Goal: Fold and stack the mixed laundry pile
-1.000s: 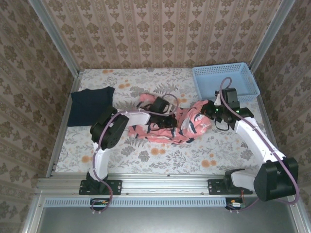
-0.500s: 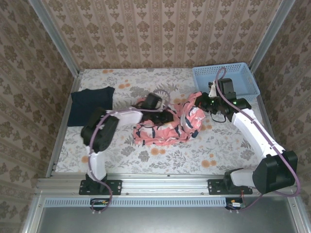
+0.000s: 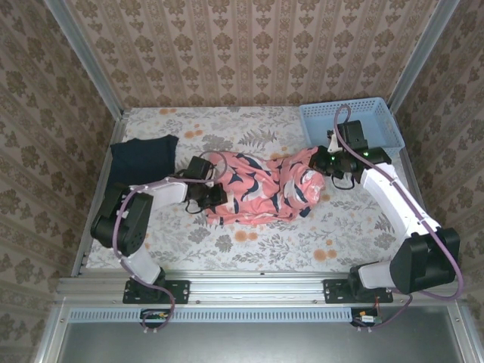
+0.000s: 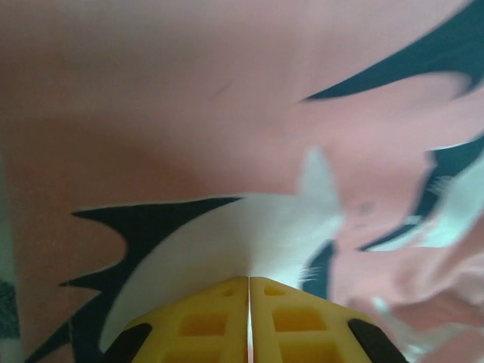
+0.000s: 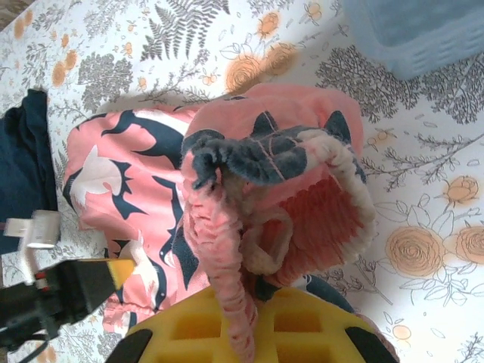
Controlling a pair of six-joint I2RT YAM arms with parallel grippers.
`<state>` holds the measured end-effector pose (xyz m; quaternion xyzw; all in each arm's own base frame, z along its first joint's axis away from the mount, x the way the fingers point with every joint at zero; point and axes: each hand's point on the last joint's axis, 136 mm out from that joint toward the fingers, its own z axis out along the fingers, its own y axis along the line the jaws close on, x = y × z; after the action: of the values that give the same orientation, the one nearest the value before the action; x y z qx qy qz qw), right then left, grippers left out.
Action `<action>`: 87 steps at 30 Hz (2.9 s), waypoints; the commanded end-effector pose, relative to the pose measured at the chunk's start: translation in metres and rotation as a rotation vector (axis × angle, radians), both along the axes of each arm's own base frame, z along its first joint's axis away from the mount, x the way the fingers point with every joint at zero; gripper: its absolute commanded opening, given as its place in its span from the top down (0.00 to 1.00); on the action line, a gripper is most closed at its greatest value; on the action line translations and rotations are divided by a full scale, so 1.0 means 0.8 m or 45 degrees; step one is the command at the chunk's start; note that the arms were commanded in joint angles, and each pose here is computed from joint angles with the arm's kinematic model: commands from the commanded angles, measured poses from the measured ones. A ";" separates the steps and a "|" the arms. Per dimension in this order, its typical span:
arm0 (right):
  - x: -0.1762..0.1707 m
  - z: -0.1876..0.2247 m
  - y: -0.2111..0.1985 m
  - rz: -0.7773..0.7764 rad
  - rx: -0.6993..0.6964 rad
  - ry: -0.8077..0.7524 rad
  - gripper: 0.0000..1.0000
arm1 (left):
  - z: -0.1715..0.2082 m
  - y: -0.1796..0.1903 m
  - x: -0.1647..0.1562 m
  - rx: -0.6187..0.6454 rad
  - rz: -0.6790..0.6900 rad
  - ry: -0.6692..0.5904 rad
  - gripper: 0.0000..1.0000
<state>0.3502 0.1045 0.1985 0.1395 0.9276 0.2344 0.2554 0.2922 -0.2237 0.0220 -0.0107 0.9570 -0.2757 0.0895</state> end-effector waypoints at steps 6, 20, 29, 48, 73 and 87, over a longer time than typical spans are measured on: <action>0.009 0.020 0.011 0.032 -0.025 -0.030 1.00 | -0.022 -0.043 0.001 0.013 -0.141 -0.036 0.93; 0.100 0.013 0.168 0.177 0.009 -0.076 0.98 | -0.015 -0.122 -0.025 -0.080 -0.260 -0.040 0.94; 0.078 -0.022 0.265 0.374 0.072 0.006 0.34 | -0.017 -0.062 -0.019 -0.087 -0.092 -0.009 0.93; 0.049 -0.031 0.177 0.305 -0.046 -0.088 0.40 | 0.111 0.019 0.025 -0.178 0.152 -0.267 0.42; -0.014 -0.090 0.148 0.309 -0.007 0.017 0.62 | 0.084 -0.005 -0.048 -0.120 0.083 -0.212 1.00; -0.103 -0.224 0.204 0.486 0.114 0.347 0.89 | 0.145 0.027 -0.010 0.008 0.143 -0.391 0.00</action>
<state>0.2766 0.2717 0.0482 -0.0195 0.9478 0.3015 0.1017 0.2670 -0.2134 0.0994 -0.0337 0.9414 -0.2799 0.1851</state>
